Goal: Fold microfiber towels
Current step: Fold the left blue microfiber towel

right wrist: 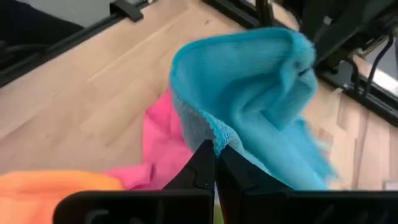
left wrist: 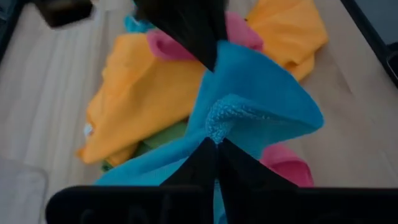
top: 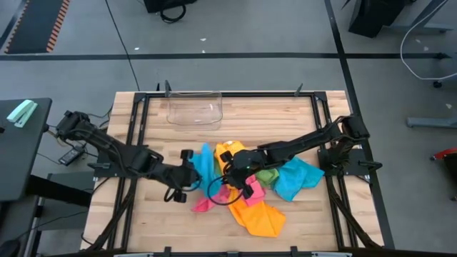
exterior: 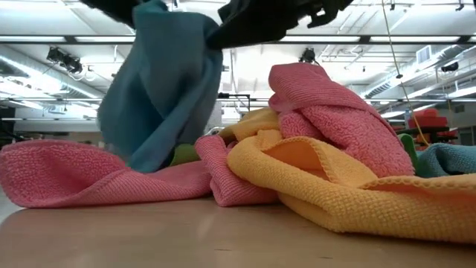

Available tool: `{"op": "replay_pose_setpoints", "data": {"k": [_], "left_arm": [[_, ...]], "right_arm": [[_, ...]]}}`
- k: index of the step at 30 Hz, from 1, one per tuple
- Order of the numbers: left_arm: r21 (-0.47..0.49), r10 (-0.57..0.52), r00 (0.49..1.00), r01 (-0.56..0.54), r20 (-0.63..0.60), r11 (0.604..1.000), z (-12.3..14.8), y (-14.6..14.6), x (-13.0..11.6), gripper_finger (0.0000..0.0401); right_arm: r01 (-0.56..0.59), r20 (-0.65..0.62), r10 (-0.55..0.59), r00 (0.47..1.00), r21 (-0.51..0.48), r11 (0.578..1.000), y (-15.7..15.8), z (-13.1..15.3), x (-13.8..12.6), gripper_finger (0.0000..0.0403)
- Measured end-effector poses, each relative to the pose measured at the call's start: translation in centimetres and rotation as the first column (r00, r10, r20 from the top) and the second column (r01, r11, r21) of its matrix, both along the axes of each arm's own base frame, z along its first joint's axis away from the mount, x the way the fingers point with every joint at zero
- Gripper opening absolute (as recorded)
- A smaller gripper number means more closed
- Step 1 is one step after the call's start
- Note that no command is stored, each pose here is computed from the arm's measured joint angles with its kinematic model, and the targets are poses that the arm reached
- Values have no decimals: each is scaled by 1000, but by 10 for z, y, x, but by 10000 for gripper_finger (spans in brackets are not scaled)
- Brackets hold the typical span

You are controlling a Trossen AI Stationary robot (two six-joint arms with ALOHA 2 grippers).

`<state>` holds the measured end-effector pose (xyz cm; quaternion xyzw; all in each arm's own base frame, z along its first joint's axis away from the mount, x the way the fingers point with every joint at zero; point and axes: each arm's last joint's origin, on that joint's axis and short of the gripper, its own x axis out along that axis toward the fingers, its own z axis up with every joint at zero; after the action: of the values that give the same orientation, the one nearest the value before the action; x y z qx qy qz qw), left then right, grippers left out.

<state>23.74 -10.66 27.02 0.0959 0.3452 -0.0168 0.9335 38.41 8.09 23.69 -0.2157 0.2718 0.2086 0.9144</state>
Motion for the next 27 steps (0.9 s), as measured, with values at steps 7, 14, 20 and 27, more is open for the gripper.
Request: {"op": "replay_pose_setpoints", "data": {"k": [7,14,20,27], "left_arm": [[-8,7,1000,-7,-16,1000,-28,-8,-10,12],[-28,-15,999,14,-42,1000,-36,-18,-21,16],[44,-17,999,16,33,999,-17,-18,-25,10],[198,124,983,-149,133,969,12,-2,-31,23]], "right_arm": [[-57,-33,59,998,65,996,6,-11,12,10],[-69,-72,75,995,76,995,9,-28,19,10],[-57,-41,58,997,27,998,2,-14,14,10],[16,2,-16,1000,-86,996,-20,7,7,10]]}}
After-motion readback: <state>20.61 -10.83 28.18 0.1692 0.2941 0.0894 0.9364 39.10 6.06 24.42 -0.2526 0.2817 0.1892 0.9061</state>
